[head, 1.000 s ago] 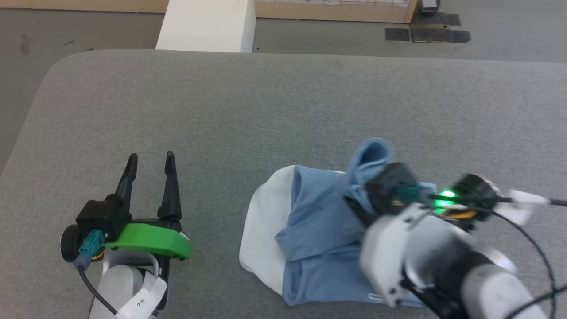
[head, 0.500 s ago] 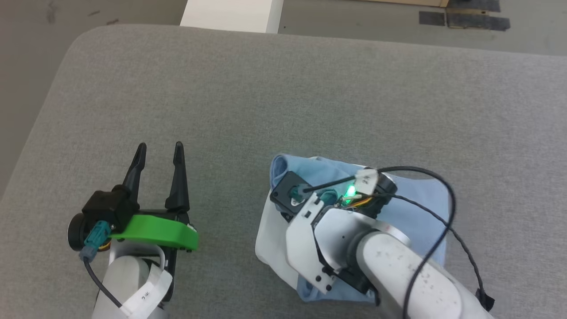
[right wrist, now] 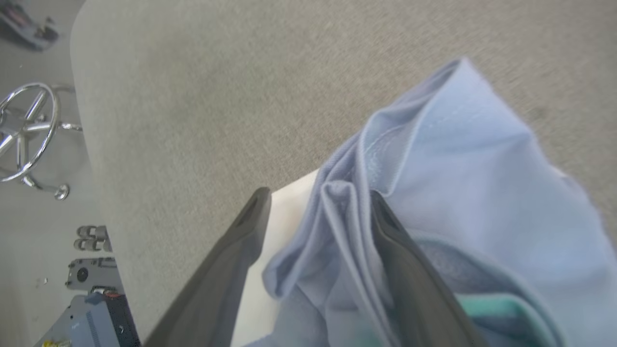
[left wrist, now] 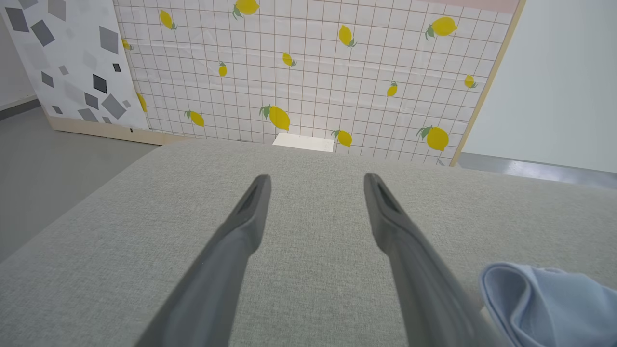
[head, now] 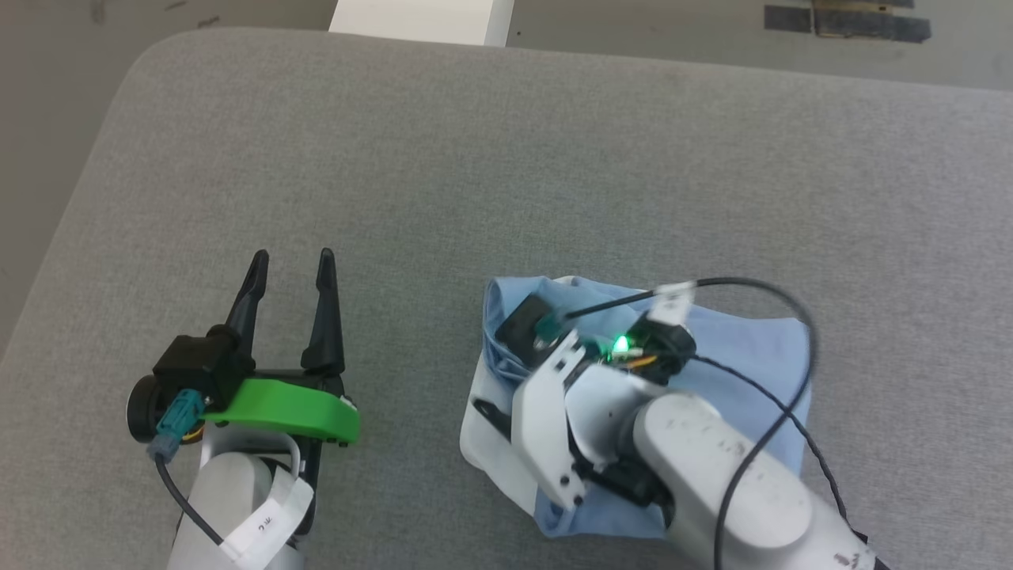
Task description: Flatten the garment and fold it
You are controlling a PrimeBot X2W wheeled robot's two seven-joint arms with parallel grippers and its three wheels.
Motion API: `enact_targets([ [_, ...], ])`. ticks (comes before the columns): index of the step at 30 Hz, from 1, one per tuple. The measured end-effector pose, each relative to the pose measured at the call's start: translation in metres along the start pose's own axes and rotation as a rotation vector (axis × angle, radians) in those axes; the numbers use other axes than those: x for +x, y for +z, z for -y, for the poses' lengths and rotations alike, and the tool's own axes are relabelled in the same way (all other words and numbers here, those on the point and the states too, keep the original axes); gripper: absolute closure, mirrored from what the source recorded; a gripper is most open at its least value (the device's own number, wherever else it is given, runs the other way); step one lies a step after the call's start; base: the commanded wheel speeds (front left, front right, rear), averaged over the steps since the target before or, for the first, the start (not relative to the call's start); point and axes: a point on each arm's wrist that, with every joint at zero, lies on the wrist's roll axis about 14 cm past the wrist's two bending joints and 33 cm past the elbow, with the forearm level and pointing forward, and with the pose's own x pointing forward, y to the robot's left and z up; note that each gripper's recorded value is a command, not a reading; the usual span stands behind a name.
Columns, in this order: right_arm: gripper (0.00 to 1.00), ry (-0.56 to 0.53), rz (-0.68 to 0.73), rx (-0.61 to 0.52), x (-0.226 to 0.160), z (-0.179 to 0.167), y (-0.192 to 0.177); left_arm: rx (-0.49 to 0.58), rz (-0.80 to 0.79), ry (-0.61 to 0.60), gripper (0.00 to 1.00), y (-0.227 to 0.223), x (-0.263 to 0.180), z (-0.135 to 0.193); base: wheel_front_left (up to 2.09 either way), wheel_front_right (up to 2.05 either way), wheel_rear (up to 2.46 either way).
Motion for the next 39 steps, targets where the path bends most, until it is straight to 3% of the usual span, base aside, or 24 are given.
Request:
enact_targets([
  [7, 0.0, -0.068, 0.497, 0.107, -0.06, 0.029, 0.099, -0.01, 0.032, -0.01, 0.0, 0.011, 0.0, 0.004, 0.0, 0.0, 0.0],
  [12, 0.0, -0.265, 0.814, 0.1, -0.133, 0.069, 0.132, -0.02, 0.044, -0.023, 0.0, 0.015, -0.003, 0.01, 0.0, 0.0, 0.0],
  [20, 0.0, -0.629, 0.956, 0.103, -0.224, 0.123, 0.085, -0.038, 0.06, -0.075, 0.0, 0.021, -0.004, 0.029, 0.0, 0.0, 0.0],
  [28, 0.0, -0.82, 0.868, 0.188, -0.258, 0.149, 0.007, -0.049, 0.082, -0.118, 0.0, 0.028, -0.002, 0.045, 0.0, 0.0, 0.0],
  [31, 0.0, -0.836, 0.831, 0.272, -0.258, 0.154, -0.018, -0.05, 0.081, -0.124, 0.0, 0.028, -0.002, 0.047, 0.0, 0.0, 0.0],
  [34, 0.0, -0.795, 0.823, 0.45, -0.25, 0.157, -0.039, -0.05, 0.078, -0.122, 0.0, 0.027, -0.002, 0.047, 0.0, 0.0, 0.0],
  [36, 0.0, -0.727, 0.808, 0.626, -0.238, 0.156, -0.054, -0.05, 0.075, -0.12, 0.0, 0.025, -0.003, 0.046, 0.0, 0.0, 0.0],
  [37, 0.0, -0.61, 0.768, 0.865, -0.221, 0.154, -0.074, -0.049, 0.073, -0.117, 0.0, 0.025, -0.003, 0.045, 0.0, 0.0, 0.0],
  [39, 0.0, -0.527, 0.715, 1.015, -0.208, 0.15, -0.09, -0.048, 0.071, -0.114, 0.0, 0.024, -0.003, 0.043, 0.0, 0.0, 0.0],
])
